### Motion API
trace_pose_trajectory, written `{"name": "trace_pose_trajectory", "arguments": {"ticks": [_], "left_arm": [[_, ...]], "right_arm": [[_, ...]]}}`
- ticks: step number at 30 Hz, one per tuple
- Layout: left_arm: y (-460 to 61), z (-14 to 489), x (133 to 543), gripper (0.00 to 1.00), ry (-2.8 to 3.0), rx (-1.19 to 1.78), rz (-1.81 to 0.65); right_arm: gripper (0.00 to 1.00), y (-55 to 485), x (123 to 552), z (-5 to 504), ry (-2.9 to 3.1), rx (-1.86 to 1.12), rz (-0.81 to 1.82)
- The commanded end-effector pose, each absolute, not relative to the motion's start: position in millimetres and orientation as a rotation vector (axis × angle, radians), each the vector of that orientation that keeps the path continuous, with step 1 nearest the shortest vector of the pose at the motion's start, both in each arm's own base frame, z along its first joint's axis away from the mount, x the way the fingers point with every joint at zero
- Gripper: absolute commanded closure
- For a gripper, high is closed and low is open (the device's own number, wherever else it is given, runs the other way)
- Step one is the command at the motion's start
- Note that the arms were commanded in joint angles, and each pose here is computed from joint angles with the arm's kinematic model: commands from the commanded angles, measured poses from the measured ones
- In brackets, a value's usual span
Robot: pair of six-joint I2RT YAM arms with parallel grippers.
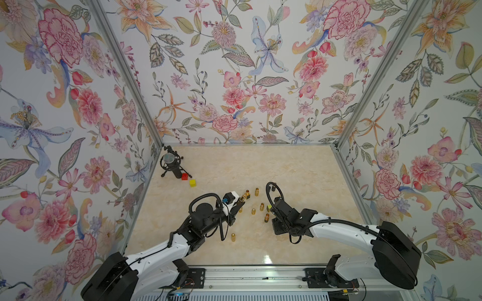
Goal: Open the lipstick cap
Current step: Place the cover at the center of the board, then place the lipstick at the center of the board.
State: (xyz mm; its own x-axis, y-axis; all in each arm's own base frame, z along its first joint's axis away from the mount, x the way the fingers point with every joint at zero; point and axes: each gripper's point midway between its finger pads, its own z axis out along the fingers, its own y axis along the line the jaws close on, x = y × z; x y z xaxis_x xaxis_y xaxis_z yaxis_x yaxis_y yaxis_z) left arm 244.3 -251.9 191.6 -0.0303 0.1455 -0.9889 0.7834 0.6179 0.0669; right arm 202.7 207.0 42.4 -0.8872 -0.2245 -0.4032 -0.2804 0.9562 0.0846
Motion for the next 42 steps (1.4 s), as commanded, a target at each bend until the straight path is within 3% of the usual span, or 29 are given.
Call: {"name": "trace_pose_trajectory", "arguments": {"ticks": [1, 14, 20, 26, 32, 42], "left_arm": [[-248.6, 195.8, 244.7, 0.94, 1.535, 0.764, -0.624], [-248.1, 193.8, 244.5, 0.94, 1.539, 0.771, -0.614], [-249.0, 196.2, 243.9, 0.94, 1.532, 0.773, -0.621], [-250.6, 199.5, 243.8, 0.94, 1.523, 0.777, -0.627], [-255.9, 202.2, 245.2, 0.93, 1.510, 0.778, -0.653], [-275.0, 207.0, 250.6, 0.94, 1.485, 0.800, -0.724]], "right_arm": [[0.77, 206.1, 203.6, 36.2, 2.709, -0.365, 0.166], [0.71, 210.6, 201.0, 30.7, 2.730, -0.413, 0.177], [0.60, 210.2, 201.8, 44.4, 2.708, -0.396, 0.201], [0.53, 208.8, 206.7, 94.0, 2.633, -0.380, 0.263], [0.51, 231.0, 224.6, 170.3, 2.514, -0.372, 0.580], [0.51, 311.7, 228.6, 244.6, 2.311, -0.618, 1.016]]}}
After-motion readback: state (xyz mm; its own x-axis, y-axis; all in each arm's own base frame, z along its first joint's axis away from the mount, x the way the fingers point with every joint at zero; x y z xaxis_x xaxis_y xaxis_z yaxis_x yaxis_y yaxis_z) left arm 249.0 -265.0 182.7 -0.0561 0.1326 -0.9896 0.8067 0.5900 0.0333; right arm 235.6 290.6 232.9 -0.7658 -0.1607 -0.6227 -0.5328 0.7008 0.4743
